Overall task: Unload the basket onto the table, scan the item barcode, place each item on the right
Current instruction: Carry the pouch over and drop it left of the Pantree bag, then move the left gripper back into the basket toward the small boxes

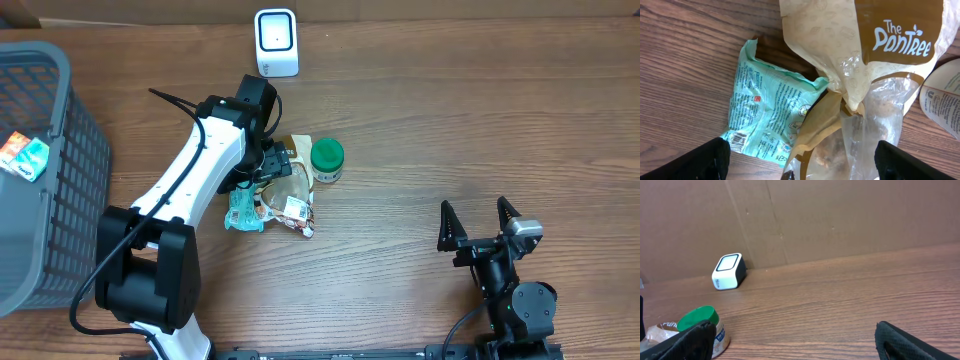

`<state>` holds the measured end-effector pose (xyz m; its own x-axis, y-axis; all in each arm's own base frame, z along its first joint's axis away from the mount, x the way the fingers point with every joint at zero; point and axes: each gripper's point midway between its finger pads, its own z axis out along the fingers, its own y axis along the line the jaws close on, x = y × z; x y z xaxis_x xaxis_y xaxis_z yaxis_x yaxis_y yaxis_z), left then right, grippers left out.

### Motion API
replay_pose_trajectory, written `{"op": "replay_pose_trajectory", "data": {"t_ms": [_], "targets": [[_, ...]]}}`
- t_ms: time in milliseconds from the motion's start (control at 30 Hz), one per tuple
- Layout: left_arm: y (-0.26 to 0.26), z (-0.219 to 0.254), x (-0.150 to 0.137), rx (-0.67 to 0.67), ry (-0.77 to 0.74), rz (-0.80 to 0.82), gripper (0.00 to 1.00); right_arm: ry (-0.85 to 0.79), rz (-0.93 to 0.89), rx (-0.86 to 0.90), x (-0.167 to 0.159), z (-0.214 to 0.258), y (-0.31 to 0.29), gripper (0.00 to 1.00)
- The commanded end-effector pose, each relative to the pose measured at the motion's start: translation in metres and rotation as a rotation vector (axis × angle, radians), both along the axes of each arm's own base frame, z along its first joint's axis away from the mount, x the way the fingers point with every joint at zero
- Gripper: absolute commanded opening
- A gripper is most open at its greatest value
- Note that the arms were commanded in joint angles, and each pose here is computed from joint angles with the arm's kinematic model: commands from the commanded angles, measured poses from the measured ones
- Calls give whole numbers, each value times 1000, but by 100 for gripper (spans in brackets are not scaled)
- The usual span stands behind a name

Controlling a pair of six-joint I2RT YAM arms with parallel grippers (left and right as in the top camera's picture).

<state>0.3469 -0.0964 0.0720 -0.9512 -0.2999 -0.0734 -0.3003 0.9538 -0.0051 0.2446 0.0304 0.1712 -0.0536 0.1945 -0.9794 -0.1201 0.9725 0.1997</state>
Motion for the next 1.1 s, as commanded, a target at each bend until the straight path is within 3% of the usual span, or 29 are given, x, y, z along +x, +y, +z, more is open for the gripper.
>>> {"op": "replay_pose_trajectory", "data": {"t_ms": [0,200,333,633,800,1067], "targets": [[-7,29,16,-21,-74,-47,94,-5,3,0,0,-1,0,100],[-9,110,40,-50,-243,-101,94,-5,3,-1,0,-1,0,100],[2,196,55,-81,-460,-109,100,-5,3,-1,0,-1,0,100],[98,336,37,-99,-833,119,99,-5,3,0,0,-1,0,100],[201,367,-1,34,-937,382,99,-5,3,0,0,-1,0,100],[317,350,-45,180,-879,702,100,-5,3,0,0,-1,0,100]]}}
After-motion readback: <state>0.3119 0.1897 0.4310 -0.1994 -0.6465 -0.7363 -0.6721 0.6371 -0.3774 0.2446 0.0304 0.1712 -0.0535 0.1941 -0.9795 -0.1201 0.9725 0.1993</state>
